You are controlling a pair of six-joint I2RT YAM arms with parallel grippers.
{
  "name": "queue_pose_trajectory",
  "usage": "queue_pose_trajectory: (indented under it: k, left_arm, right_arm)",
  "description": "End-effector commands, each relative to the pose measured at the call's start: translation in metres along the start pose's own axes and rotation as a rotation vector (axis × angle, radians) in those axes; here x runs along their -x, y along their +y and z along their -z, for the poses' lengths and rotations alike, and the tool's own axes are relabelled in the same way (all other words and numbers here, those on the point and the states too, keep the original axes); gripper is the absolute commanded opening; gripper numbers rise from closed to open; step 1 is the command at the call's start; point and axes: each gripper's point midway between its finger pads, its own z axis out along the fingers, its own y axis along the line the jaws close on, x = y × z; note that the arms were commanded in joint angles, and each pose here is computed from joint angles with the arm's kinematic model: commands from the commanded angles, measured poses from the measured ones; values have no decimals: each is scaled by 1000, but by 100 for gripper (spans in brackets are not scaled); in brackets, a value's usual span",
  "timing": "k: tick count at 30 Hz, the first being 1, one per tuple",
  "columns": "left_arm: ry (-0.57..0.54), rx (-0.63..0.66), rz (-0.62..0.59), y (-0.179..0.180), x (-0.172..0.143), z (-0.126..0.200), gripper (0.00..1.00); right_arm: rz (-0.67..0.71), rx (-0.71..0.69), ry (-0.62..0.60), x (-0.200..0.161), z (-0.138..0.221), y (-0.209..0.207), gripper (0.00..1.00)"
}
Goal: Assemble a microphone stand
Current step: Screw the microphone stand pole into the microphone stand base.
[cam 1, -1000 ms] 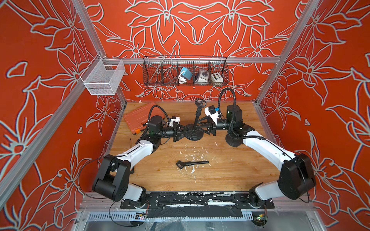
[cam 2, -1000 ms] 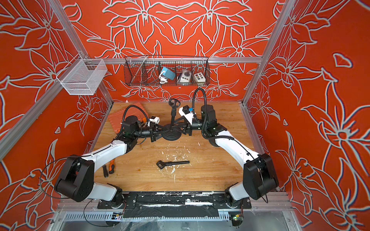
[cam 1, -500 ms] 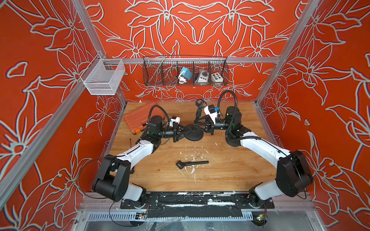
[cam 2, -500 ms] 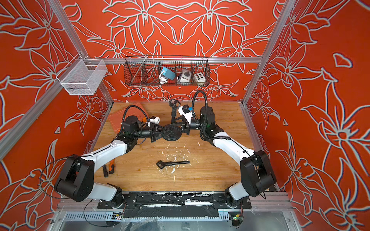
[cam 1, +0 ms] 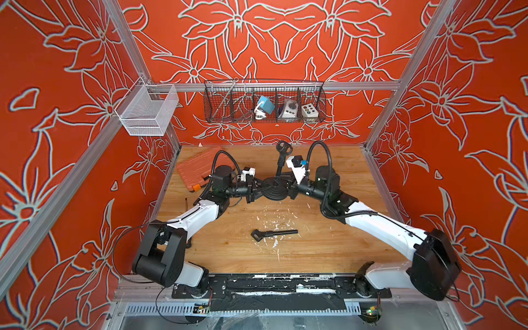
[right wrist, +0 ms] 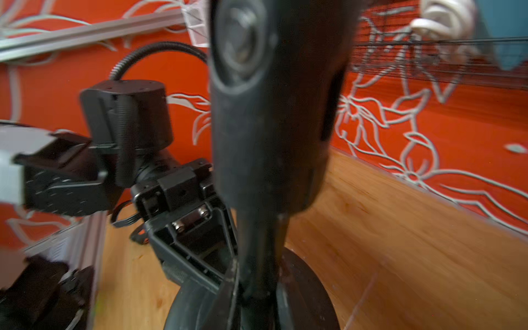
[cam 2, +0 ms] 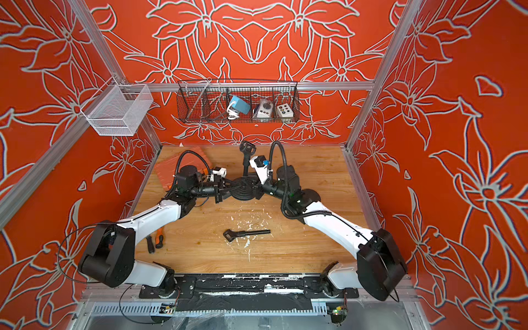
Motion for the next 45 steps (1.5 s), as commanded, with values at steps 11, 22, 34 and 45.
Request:
queue_pose_trajectory:
  k: [11, 22, 34, 45]
  left_arm:
    - [-10, -73, -94, -30, 3, 1, 0]
    - [38, -75, -107, -35, -6, 2, 0]
    - [106, -80, -143, -42, -24, 6, 0]
    - [115, -81, -153, -43, -27, 7, 0]
  right_arm:
    - [158, -45, 63, -3, 24, 9, 71]
    - [176, 335, -2, 7, 59, 17, 68]
    - [206, 492, -3, 9, 35, 11, 51]
    - [147, 572, -92, 29, 26, 16, 46]
